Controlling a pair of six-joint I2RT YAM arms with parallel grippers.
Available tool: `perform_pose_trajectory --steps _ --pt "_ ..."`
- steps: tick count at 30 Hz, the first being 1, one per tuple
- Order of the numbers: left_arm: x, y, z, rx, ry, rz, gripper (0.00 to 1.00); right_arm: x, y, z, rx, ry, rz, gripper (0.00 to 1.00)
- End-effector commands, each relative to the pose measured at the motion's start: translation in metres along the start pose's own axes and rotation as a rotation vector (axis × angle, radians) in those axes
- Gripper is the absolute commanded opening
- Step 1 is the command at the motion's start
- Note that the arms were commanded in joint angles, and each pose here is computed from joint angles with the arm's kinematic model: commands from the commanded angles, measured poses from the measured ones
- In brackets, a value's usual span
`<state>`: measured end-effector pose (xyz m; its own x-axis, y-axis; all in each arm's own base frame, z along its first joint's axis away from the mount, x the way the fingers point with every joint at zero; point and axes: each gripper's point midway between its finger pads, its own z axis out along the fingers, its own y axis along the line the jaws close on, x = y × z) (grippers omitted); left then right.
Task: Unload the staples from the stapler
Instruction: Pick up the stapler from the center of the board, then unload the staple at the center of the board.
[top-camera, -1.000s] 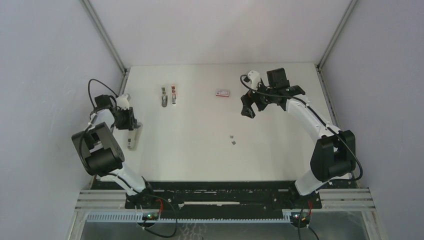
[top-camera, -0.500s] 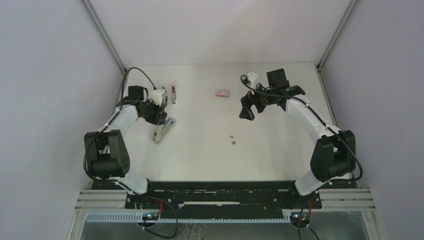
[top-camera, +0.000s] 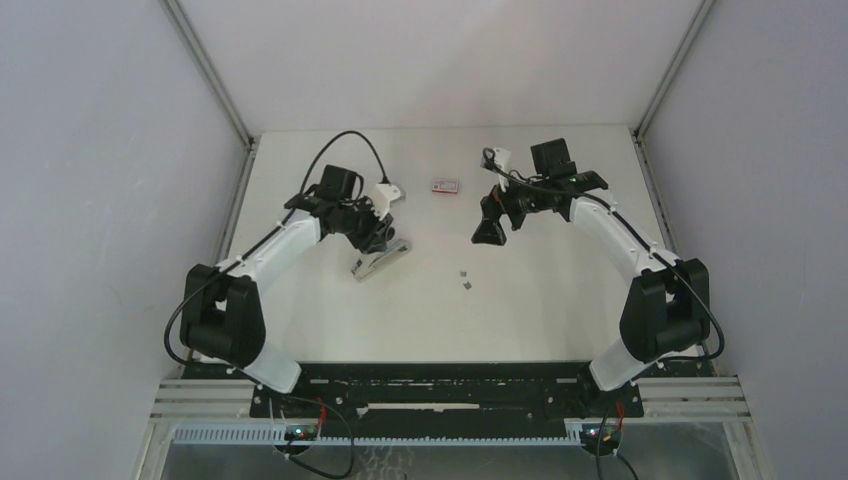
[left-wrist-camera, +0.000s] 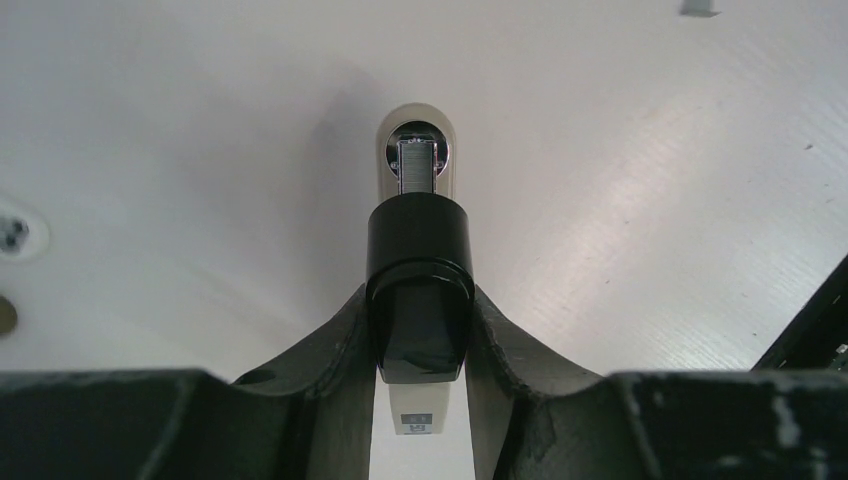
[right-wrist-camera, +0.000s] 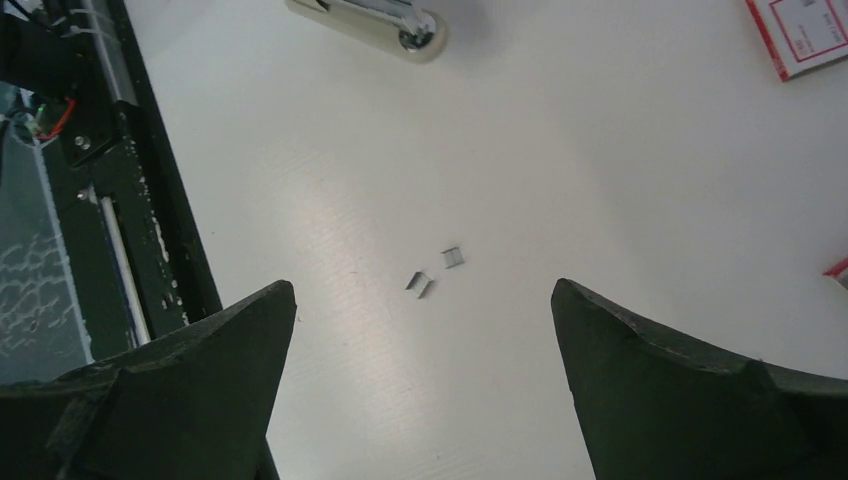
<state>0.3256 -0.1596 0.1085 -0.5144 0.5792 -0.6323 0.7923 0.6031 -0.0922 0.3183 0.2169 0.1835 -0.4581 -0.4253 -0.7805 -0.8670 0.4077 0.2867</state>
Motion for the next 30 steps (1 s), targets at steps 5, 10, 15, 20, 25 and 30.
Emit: perform_pose_trajectory --steps 5,10,15,20,25,30 --pt "-0.085 -0.046 -0.027 0.019 -0.186 0.31 0.0 -0.004 0.026 0.017 -0.205 -0.037 0.089 0.98" --pt "-0.105 -0.074 -0.032 0.052 -0.237 0.396 0.0 0.0 0.025 0.03 -0.26 -0.022 0.216 0.96" --pt "-0.116 -0.089 -0.037 0.041 -0.282 0.43 0.0 -0.003 0.023 0.041 -0.354 -0.035 0.409 0.89" --pt "-0.116 -0.094 -0.034 -0.007 -0.301 0.438 0.0 -0.006 0.025 0.053 -0.442 -0.025 0.591 0.83" --pt "-0.114 -0.088 -0.028 -0.072 -0.29 0.437 0.0 -0.009 0.039 0.063 -0.503 -0.011 0.655 0.77" --pt "-0.11 -0.091 -0.019 -0.071 -0.266 0.444 0.0 -0.011 0.047 0.068 -0.521 0.003 0.664 0.63"
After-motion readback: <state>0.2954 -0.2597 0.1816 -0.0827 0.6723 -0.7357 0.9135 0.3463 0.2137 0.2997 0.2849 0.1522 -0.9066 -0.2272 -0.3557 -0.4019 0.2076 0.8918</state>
